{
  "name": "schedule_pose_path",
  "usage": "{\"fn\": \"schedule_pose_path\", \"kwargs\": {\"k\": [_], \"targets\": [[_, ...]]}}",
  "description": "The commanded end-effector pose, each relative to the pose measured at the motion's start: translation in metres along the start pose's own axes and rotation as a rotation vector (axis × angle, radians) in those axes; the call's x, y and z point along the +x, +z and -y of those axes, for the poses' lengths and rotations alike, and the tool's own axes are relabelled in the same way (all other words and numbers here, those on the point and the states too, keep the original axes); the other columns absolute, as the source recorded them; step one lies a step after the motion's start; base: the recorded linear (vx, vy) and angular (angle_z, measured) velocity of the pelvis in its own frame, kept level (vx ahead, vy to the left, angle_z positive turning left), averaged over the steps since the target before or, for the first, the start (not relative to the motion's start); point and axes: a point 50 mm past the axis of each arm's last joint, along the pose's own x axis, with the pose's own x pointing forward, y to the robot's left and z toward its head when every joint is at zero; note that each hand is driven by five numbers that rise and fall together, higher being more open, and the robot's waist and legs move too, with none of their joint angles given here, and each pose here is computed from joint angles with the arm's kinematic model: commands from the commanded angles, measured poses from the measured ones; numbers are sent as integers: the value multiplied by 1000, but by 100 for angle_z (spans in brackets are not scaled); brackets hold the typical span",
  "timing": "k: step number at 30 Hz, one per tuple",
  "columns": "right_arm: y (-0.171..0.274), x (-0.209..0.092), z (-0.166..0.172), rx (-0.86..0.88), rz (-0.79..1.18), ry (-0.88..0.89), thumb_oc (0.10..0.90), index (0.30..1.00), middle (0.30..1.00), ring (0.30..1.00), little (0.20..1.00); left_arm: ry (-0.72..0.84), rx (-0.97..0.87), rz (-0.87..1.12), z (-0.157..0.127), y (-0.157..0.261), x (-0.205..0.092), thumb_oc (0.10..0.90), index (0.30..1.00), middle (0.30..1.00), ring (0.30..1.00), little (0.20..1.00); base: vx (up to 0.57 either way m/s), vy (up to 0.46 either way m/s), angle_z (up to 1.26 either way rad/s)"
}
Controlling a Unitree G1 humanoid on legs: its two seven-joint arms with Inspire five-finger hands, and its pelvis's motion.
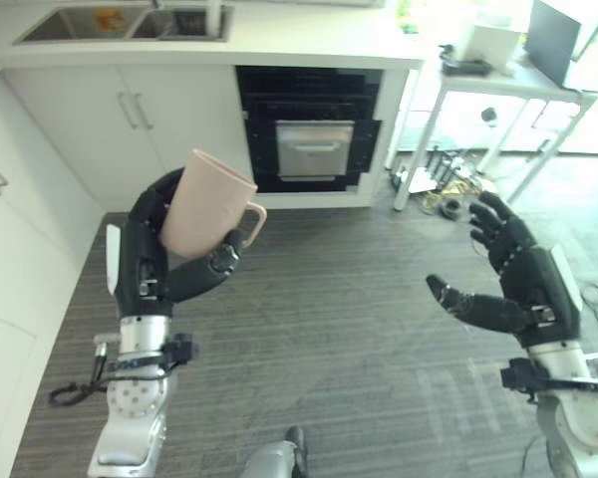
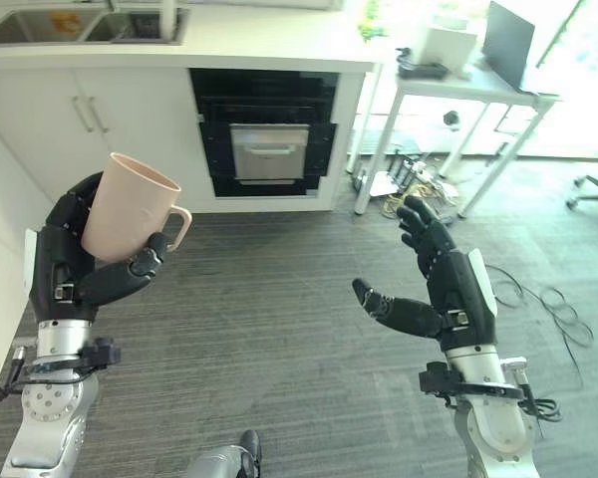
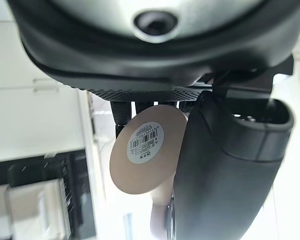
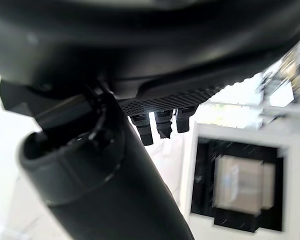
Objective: Place the dishes in the dishwasher.
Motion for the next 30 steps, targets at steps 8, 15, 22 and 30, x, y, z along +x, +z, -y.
{"fn": "schedule_pose_path", "kwargs": {"k": [8,15,22,30], "targets": [[32,14,9,-8,221,59,800,900,900,900,900,-101,-34,256,10,46,23,400,300,300,300,300,230,47,18],[37,18,-1,-23,272,49,800,900,900,900,900,-151,2,263,25,48,17,400,300,300,300,300,311,-281,60],[37,21,-5,-25,249,23,800,900,900,900,900,-155,-49,264,25,53,17,400,300,300,300,300,330,-329,34],[40,15,2,-74,226,114,800,900,900,900,900,-69,-84,234,6,53,-1,400,300,300,300,300,346,-316,-31]]}}
